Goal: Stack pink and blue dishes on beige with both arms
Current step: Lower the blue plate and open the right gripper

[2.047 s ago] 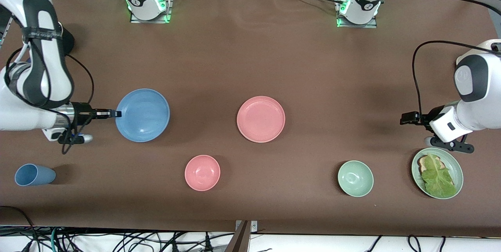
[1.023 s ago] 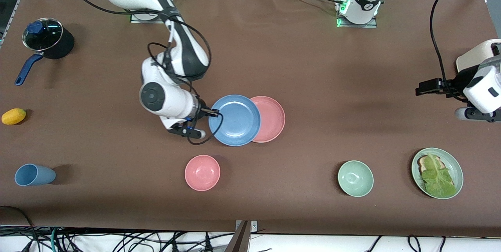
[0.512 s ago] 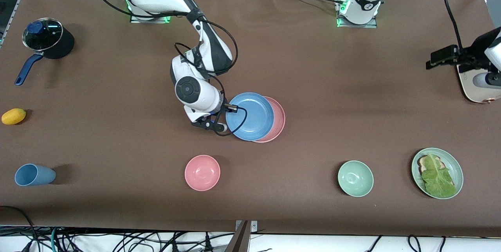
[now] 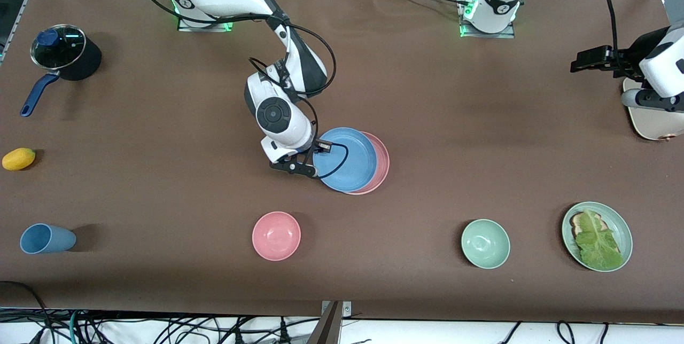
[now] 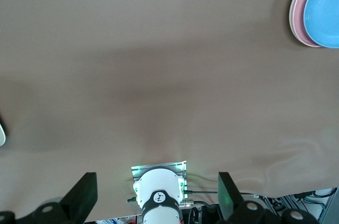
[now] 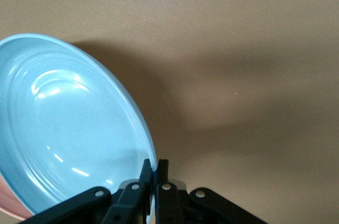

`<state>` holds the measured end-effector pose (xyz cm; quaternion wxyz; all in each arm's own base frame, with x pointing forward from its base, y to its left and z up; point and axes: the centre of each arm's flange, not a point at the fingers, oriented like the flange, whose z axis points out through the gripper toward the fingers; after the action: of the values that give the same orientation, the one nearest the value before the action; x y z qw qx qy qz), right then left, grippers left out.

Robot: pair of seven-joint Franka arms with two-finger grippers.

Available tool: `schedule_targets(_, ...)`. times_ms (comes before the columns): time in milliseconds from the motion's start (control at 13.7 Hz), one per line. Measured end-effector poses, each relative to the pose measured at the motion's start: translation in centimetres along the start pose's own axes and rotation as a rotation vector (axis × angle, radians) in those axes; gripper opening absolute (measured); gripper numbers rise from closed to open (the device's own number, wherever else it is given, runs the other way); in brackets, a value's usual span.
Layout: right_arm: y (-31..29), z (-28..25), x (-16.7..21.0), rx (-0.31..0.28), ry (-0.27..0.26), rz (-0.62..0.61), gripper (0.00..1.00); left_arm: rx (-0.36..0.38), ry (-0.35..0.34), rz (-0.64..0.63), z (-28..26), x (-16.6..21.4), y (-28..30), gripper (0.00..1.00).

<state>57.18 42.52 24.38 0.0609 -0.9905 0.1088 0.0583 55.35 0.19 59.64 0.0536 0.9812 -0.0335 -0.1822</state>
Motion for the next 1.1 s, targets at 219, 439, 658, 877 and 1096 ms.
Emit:
schedule_targets(219, -0.6, 0.2, -0.4, 0.008, 0.013, 0.001, 0.04, -0.002, 0.017, -0.008, -0.7, -0.7, -0.4, 1.00)
schedule_targets(439, -1.3, 0.9, -1.0, 0.013, 0.025, 0.001, 0.04, -0.001, 0.053, -0.008, -2.1, -2.2, -0.4, 1.00)
schedule_targets(658, -1.8, 1.2, -1.4, 0.022, 0.037, 0.005, 0.04, 0.000, 0.078, -0.007, -3.1, -3.4, -0.3, 1.00)
schedule_targets(877, -1.8, 1.2, -1.4, 0.023, 0.039, 0.006, 0.10, 0.001, 0.100, -0.006, -3.9, -4.4, -0.2, 1.00)
schedule_targets(1096, -1.9, 1.0, -1.2, 0.025, 0.044, 0.007, 0.42, 0.000, 0.095, -0.007, -3.7, -4.6, -0.2, 1.00)
